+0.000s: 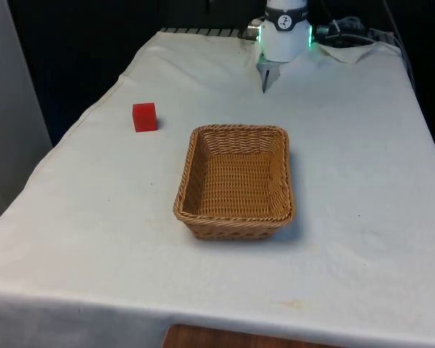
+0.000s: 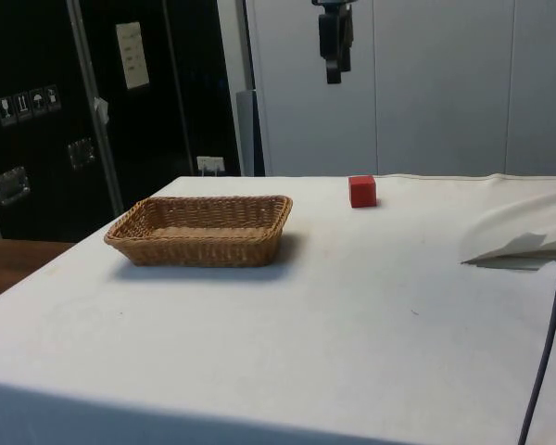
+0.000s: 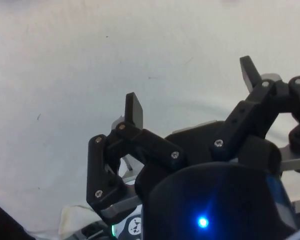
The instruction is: Pick up the cube and place it into the basket.
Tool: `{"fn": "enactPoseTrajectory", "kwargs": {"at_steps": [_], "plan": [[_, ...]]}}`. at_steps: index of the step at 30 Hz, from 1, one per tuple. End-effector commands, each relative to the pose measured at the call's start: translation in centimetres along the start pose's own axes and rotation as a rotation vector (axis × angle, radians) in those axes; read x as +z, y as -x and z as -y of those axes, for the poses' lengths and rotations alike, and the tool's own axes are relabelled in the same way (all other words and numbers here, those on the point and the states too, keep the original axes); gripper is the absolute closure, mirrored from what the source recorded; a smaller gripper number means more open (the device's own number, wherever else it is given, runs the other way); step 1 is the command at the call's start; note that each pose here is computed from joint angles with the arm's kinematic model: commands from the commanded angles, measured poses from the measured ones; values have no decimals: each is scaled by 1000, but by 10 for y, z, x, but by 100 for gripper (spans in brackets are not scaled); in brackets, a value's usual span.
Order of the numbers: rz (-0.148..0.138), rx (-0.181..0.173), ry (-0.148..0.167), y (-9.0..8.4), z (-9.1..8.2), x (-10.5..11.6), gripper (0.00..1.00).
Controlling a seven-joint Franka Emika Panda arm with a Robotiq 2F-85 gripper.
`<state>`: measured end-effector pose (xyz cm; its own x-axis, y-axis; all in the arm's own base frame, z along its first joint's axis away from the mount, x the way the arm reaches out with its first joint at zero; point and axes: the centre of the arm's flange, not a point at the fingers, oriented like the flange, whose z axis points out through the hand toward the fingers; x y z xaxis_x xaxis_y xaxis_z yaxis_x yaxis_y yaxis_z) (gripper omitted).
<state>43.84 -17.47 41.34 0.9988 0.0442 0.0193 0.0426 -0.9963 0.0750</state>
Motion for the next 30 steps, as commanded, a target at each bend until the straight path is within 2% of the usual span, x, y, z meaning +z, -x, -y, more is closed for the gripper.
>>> {"fn": "enactPoseTrajectory", "kwargs": {"at_steps": [1,4,9,11,12,15,19,20,21,26,28,29,30], "plan": [[-1,0,-1,1,-4,1,0],[-10,-9,1,7,-20,9,0],[-13,-17,-2,12,-35,18,0],[-4,-15,-4,13,-36,19,0],[-12,-19,-3,14,-41,21,0],[-13,-24,-3,18,-54,30,0],[-13,-28,-5,22,-66,40,0],[-4,-25,-3,21,-63,37,0],[-14,-32,-5,23,-71,44,0],[-19,-37,-3,26,-88,59,0],[-20,-36,-2,27,-91,61,0],[-12,-34,1,27,-89,60,0],[-22,-38,-2,28,-95,67,0]]}}
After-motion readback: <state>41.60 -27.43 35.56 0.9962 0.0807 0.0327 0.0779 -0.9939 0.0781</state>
